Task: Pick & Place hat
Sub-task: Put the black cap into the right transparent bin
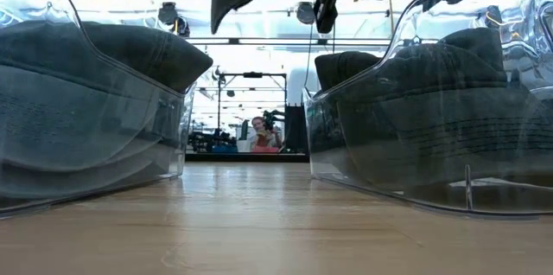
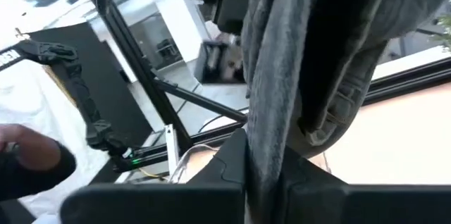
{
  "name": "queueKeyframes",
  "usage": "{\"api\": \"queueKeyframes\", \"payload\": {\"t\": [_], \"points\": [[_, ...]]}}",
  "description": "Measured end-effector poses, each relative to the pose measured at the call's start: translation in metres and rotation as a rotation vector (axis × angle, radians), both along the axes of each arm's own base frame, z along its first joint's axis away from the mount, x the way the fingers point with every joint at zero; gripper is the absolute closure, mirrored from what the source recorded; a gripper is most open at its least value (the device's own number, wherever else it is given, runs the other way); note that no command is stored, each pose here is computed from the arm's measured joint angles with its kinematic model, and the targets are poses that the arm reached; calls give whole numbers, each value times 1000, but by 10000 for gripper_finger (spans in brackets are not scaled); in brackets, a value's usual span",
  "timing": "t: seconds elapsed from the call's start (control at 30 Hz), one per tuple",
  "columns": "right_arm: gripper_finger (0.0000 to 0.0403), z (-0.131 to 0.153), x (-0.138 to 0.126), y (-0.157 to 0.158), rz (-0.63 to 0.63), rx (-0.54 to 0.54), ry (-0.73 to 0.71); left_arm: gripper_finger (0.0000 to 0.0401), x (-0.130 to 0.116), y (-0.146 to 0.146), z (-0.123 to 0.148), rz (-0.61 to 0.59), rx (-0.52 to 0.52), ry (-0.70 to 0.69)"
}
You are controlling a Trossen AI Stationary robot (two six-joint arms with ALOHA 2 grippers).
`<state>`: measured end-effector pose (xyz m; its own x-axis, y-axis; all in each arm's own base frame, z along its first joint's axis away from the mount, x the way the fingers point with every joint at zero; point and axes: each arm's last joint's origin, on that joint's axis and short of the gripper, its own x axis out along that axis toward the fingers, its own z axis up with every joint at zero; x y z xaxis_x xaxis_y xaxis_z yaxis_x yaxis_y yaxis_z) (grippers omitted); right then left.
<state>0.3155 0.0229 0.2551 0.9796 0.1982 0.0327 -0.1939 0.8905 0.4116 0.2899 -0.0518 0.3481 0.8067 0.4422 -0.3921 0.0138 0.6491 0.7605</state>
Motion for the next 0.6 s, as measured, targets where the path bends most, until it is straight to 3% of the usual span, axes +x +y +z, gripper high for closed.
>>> {"api": "queueKeyframes", "payload": {"t": [0.13, 0.3, 0.43, 0.6], "points": [[398, 4, -4, 1, -3, -2, 18, 266, -17, 5, 17, 10, -89, -82], [400, 28, -27, 23, 90, -8, 4, 175, -64, 18, 50, -73, -220, -183], [401, 46, -56, 57, 188, -25, 5, 135, -110, 30, 72, -146, -378, -292], [402, 40, -83, 102, 110, -32, 121, 111, -156, 38, 90, -201, -545, -427]]}}
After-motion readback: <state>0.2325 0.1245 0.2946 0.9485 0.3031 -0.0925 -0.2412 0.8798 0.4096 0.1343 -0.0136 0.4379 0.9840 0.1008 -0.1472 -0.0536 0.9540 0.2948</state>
